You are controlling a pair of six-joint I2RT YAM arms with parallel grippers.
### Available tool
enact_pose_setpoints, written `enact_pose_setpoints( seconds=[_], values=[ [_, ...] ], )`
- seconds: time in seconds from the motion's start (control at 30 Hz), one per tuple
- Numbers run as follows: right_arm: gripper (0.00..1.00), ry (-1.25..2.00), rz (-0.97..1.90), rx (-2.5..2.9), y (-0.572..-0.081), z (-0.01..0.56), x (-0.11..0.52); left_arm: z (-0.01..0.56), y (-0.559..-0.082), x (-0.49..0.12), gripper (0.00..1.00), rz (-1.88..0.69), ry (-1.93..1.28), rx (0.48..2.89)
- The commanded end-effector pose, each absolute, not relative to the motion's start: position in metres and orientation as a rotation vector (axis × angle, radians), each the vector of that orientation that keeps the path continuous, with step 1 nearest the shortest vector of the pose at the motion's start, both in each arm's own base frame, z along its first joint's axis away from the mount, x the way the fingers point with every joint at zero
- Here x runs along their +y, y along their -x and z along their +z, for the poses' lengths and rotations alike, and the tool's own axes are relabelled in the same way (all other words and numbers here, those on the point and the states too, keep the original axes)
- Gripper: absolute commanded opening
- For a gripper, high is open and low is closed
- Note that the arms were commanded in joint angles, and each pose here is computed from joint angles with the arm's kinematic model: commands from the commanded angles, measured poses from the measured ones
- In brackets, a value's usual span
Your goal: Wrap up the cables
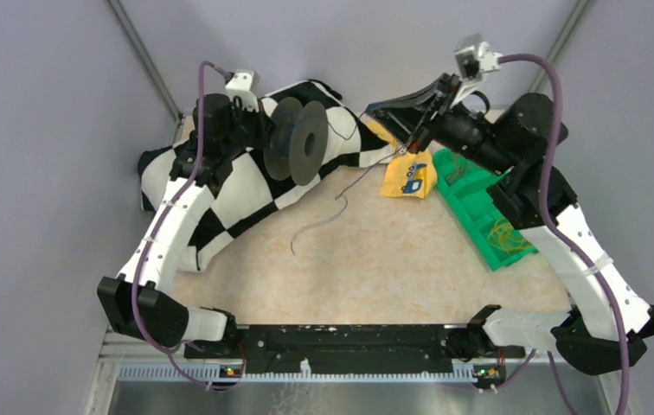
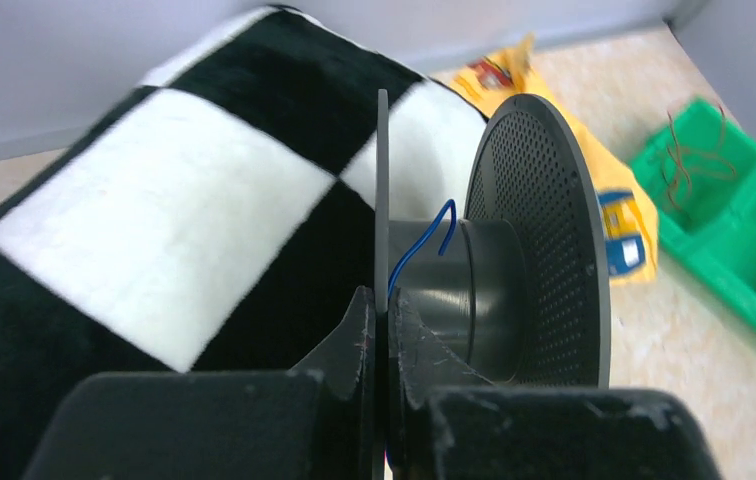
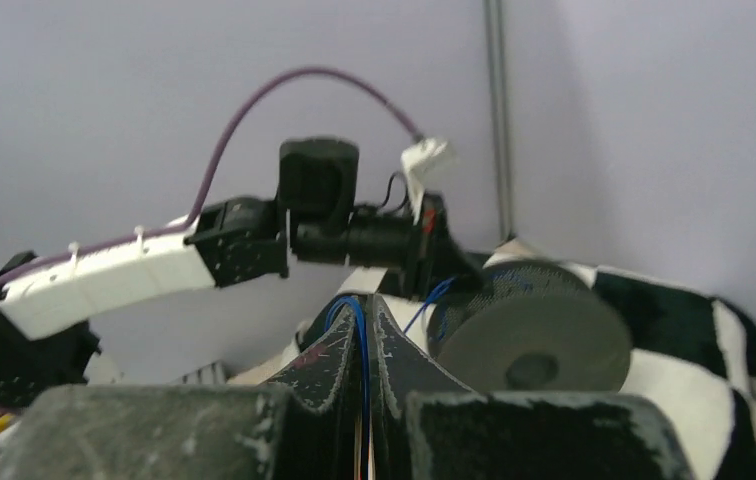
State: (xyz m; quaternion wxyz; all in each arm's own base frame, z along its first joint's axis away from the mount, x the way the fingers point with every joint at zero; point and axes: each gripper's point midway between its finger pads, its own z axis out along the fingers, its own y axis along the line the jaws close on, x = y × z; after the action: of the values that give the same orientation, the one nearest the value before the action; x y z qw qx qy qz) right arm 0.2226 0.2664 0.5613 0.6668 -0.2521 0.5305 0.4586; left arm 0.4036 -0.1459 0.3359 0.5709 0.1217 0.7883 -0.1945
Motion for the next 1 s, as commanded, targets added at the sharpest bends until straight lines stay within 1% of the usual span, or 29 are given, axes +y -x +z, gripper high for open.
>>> enact_pose_setpoints(
  seconds=[0.0, 0.07, 0.13, 0.17, 0.2, 0.37, 0.47, 0.57, 0.67, 0.73, 0.83, 0.97],
  values=[
    [0.0, 0.72, 1.201, 1.39, -0.204, 0.507, 0.298, 0.414, -0.428, -0.119, 0.0, -0.412, 0.017, 1.59],
    [0.0, 0.757, 1.167, 1.478, -0.204, 0.479, 0.297, 0.428, -0.43, -0.12, 0.0, -0.424, 0.024, 1.555],
    [0.0, 0.741, 1.055, 1.577, -0.214, 0.445, 0.286, 0.445, -0.429, -0.123, 0.0, -0.443, 0.006, 1.532],
    [0.0, 0.731, 0.999, 1.646, -0.218, 0.419, 0.279, 0.453, -0.429, -0.124, 0.0, -0.45, -0.002, 1.526],
    [0.0, 0.701, 0.95, 1.672, -0.222, 0.41, 0.272, 0.461, -0.427, -0.128, 0.0, -0.469, -0.033, 1.52],
    [0.0, 0.641, 0.775, 1.995, -0.237, 0.289, 0.251, 0.488, -0.419, -0.136, 0.0, -0.582, -0.109, 1.543],
    [0.0, 0.525, 0.656, 2.146, -0.257, 0.243, 0.231, 0.498, -0.413, -0.135, 0.0, -0.636, -0.11, 1.545],
    [0.0, 0.332, 0.679, 2.18, -0.283, 0.229, 0.215, 0.504, -0.402, -0.137, 0.0, -0.716, -0.15, 1.54],
    [0.0, 0.249, 0.691, 2.151, -0.305, 0.23, 0.209, 0.505, -0.389, -0.144, 0.0, -0.779, -0.226, 1.551],
    [0.0, 0.254, 0.687, 2.132, -0.318, 0.231, 0.212, 0.504, -0.377, -0.148, 0.0, -0.819, -0.275, 1.555],
    [0.0, 0.296, 0.692, 2.108, -0.333, 0.233, 0.221, 0.501, -0.365, -0.148, 0.0, -0.884, -0.263, 1.529],
    [0.0, 0.371, 0.822, 2.104, -0.328, 0.235, 0.243, 0.497, -0.367, -0.129, 0.0, -0.821, -0.131, 1.52]
  ],
)
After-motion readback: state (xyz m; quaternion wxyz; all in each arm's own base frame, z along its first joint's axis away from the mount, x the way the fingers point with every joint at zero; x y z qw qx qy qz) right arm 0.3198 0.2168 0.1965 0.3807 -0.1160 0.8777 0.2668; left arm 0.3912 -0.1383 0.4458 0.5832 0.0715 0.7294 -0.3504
